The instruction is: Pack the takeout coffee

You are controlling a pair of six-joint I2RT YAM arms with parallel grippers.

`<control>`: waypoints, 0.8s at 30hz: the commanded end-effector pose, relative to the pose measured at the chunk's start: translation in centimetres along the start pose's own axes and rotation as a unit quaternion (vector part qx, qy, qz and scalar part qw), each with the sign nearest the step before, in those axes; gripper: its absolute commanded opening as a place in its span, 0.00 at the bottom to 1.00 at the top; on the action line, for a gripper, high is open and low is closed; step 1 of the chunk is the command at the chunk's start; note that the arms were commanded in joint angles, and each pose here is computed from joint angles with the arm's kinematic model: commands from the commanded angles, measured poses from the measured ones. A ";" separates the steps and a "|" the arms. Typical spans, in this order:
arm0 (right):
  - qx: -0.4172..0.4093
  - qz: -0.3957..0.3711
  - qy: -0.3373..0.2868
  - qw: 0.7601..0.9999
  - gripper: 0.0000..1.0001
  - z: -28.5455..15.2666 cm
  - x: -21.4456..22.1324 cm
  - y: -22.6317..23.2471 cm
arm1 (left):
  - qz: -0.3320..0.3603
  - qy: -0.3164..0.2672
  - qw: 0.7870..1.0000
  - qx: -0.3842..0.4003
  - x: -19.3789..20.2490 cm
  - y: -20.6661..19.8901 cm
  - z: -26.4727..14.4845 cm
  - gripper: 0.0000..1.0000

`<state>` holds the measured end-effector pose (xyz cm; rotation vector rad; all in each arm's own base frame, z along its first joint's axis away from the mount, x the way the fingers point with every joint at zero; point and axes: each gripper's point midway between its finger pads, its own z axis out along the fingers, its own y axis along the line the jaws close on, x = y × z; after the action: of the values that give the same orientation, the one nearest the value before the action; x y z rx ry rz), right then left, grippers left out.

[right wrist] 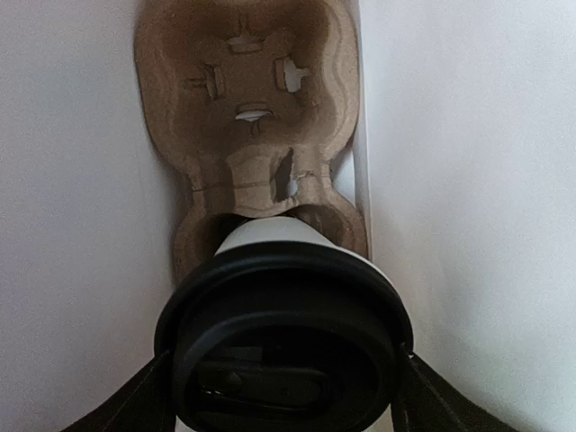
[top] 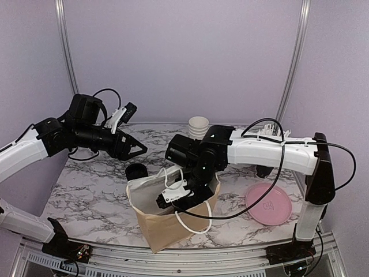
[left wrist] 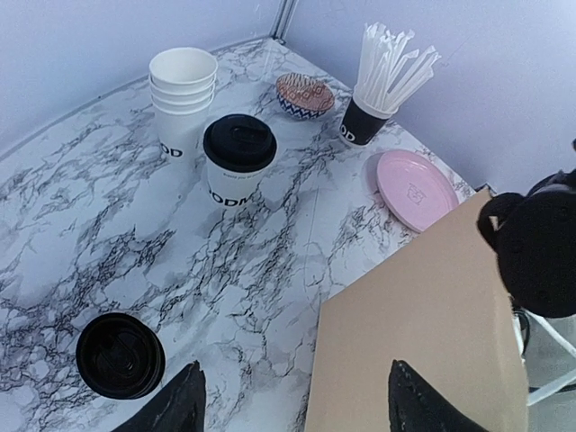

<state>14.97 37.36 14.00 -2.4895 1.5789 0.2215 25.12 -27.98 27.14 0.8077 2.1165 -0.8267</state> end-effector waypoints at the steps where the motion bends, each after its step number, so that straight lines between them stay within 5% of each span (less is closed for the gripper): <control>1: -0.025 0.003 -0.004 1.000 0.82 -0.7 -0.6 -0.1 | 0.021 -0.024 0.999 0.036 -1.6 -2.4 -3.3 0.71; 12: -0.001 0.008 -0.037 0.999 0.92 -4.8 -2.3 -0.9 | 0.042 -0.020 0.993 0.111 -0.8 -6.8 -6.3 0.74; 24: -0.011 -0.003 -0.059 0.998 0.99 -5.8 -2.4 0.1 | 0.103 0.041 0.992 0.059 0.9 -7.7 -0.7 0.73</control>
<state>14.30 38.47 17.60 -2.4918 1.5735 0.3401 17.44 -31.42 28.99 1.1114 2.0351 -0.9397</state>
